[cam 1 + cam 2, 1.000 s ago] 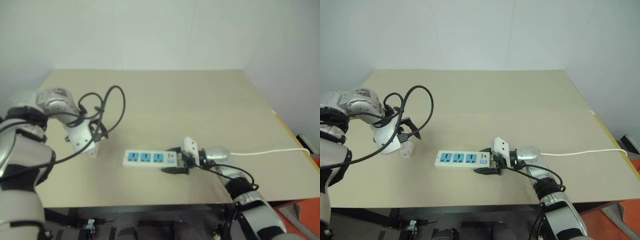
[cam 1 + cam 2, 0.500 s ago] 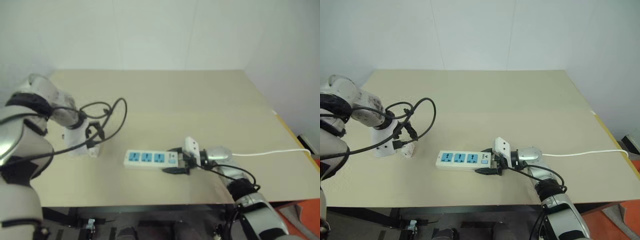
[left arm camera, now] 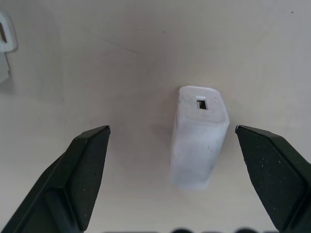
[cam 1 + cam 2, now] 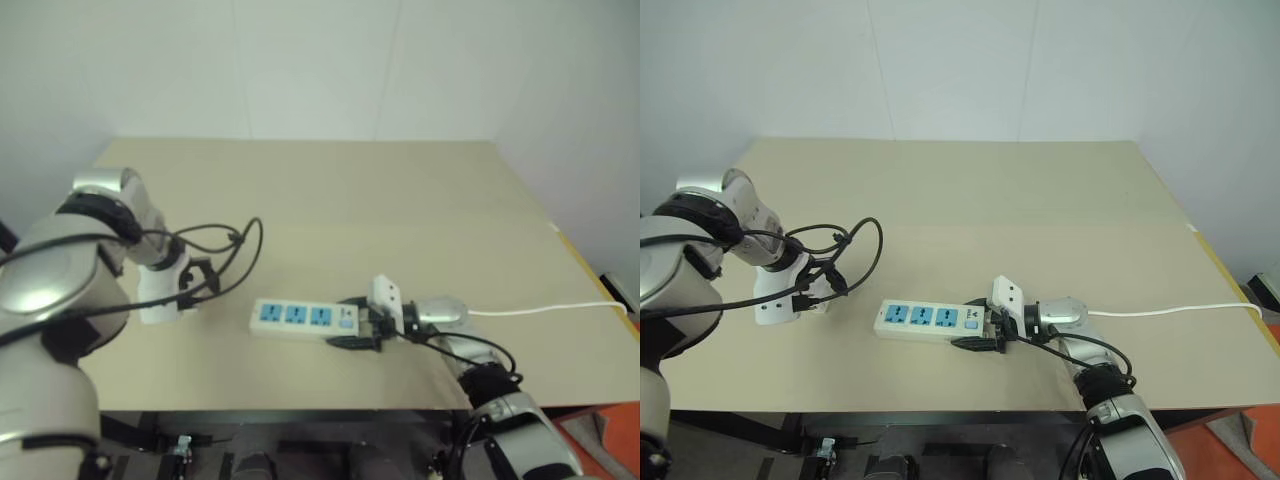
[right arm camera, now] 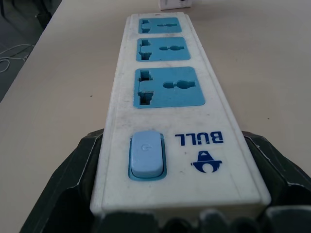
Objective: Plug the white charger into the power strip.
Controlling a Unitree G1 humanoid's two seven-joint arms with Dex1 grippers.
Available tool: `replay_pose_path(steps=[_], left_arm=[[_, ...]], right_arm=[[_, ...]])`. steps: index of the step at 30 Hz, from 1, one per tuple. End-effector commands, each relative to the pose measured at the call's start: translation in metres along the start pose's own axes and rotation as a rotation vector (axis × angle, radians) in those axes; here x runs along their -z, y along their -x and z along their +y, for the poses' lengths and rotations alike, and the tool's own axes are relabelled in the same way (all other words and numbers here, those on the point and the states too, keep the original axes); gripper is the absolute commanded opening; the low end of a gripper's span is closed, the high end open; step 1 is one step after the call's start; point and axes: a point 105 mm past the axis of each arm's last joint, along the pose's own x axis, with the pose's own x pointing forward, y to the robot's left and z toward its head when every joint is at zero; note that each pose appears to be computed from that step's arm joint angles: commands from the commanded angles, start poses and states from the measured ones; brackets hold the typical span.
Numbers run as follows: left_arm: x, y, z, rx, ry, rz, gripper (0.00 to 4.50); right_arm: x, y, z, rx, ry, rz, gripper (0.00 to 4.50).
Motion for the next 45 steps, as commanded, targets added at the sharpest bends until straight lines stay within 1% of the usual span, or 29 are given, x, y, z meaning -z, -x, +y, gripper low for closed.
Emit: replay_pose_path(steps=[1, 6, 9, 10, 16, 18, 19, 24, 28, 31, 33, 36, 40, 45], left_arm=[[0.004, 0.004, -0.002, 0.001, -0.007, 0.02, 4.5], [0.003, 0.0, -0.001, -0.002, -0.022, 0.007, 4.5], [0.001, -0.003, 0.0, -0.002, -0.032, -0.004, 3.92], [0.001, -0.004, 0.0, -0.004, -0.033, -0.007, 3.7], [-0.003, -0.006, -0.004, 0.008, -0.025, -0.026, 1.69], [-0.004, -0.007, -0.005, 0.008, -0.018, -0.036, 1.08], [-0.005, -0.007, -0.006, 0.009, -0.018, -0.037, 1.01], [-0.006, -0.007, -0.003, -0.036, 0.008, -0.034, 1.01], [0.001, 0.002, 0.007, -0.148, 0.09, 0.012, 1.01], [0.003, 0.008, 0.001, -0.142, 0.158, 0.04, 1.01], [0.013, 0.011, 0.0, -0.173, 0.247, 0.113, 1.01], [0.041, 0.013, 0.004, -0.282, 0.43, 0.282, 1.01], [0.072, 0.025, 0.01, -0.419, 0.576, 0.473, 1.01], [0.09, 0.035, 0.014, -0.544, 0.762, 0.555, 1.01]], right_arm=[[-0.005, 0.002, 0.0, 0.01, 0.015, -0.009, 3.4], [-0.005, 0.004, 0.002, 0.024, 0.001, -0.011, 3.4], [-0.004, 0.005, 0.003, 0.033, -0.004, -0.01, 3.4], [-0.004, 0.005, 0.003, 0.036, -0.005, -0.01, 3.4], [-0.002, 0.006, 0.002, 0.054, -0.01, -0.006, 3.4], [-0.002, 0.006, 0.001, 0.06, -0.011, -0.006, 3.4], [-0.002, 0.006, 0.001, 0.062, -0.012, -0.006, 3.4], [-0.003, 0.006, -0.003, 0.073, -0.01, -0.004, 3.4], [-0.003, 0.006, -0.004, 0.074, -0.01, -0.004, 3.4], [-0.003, 0.005, -0.004, 0.07, -0.01, -0.005, 3.4], [-0.003, 0.004, -0.004, 0.069, -0.01, -0.006, 3.4], [-0.003, 0.002, -0.005, 0.07, -0.008, -0.009, 3.4], [-0.004, 0.001, -0.006, 0.073, -0.007, -0.015, 3.4], [-0.004, -0.001, -0.007, 0.076, -0.004, -0.021, 3.4]])
